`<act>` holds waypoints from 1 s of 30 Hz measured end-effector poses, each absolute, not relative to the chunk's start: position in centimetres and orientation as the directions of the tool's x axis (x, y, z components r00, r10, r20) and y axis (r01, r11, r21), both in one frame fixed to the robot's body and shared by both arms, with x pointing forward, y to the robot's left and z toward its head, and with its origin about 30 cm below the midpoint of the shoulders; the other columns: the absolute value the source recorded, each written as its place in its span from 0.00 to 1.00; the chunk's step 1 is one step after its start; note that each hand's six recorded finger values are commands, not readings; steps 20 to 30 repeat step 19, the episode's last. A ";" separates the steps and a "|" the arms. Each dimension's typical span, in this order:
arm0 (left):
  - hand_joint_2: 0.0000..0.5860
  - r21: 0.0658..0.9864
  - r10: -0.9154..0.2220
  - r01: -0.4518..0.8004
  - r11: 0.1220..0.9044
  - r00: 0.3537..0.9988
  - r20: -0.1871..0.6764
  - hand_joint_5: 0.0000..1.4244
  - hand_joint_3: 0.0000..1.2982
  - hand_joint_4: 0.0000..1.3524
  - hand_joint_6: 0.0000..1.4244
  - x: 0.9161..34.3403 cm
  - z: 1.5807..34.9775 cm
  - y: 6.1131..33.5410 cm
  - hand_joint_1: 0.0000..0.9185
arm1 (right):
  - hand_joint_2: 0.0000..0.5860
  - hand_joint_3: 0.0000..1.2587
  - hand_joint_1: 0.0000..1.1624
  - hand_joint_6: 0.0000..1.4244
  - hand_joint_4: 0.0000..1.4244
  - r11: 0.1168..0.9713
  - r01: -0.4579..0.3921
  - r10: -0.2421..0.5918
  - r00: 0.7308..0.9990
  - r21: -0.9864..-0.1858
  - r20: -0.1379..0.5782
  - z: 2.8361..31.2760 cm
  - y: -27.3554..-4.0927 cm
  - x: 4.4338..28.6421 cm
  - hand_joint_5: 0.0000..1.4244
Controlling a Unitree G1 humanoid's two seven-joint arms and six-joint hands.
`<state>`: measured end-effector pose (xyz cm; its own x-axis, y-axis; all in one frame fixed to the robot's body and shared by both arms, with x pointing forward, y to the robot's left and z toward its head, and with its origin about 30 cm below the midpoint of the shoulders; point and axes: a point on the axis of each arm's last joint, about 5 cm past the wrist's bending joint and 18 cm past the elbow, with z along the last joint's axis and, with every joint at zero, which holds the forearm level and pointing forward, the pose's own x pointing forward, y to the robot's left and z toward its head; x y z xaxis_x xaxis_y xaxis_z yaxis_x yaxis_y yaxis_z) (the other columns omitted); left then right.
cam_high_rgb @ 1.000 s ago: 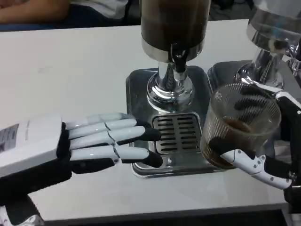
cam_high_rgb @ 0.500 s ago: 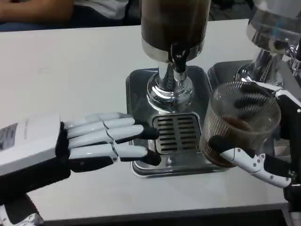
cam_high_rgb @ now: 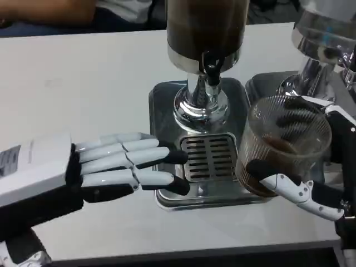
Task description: Grasp the cup under the faucet to collect the drink, then remove the cup.
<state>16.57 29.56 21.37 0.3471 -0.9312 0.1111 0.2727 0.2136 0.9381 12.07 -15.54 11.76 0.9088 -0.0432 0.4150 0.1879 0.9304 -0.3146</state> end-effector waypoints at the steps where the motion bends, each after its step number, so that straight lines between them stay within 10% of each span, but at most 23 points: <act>1: 0.04 0.938 -0.931 0.273 0.214 0.347 0.111 0.04 0.15 0.03 0.06 16.6 21.4 29.6 0.00 | 0.20 0.68 0.86 1.00 0.70 0.931 0.187 -0.043 0.909 -0.314 0.415 11.8 -15.5 12.1 0.84; 30: 0.04 0.939 -0.932 0.268 0.213 0.346 0.113 0.04 0.15 0.03 0.06 16.6 21.4 29.6 0.00 | 0.20 0.68 0.87 1.00 0.71 0.931 0.189 -0.046 0.909 -0.311 0.415 11.8 -15.5 12.1 0.84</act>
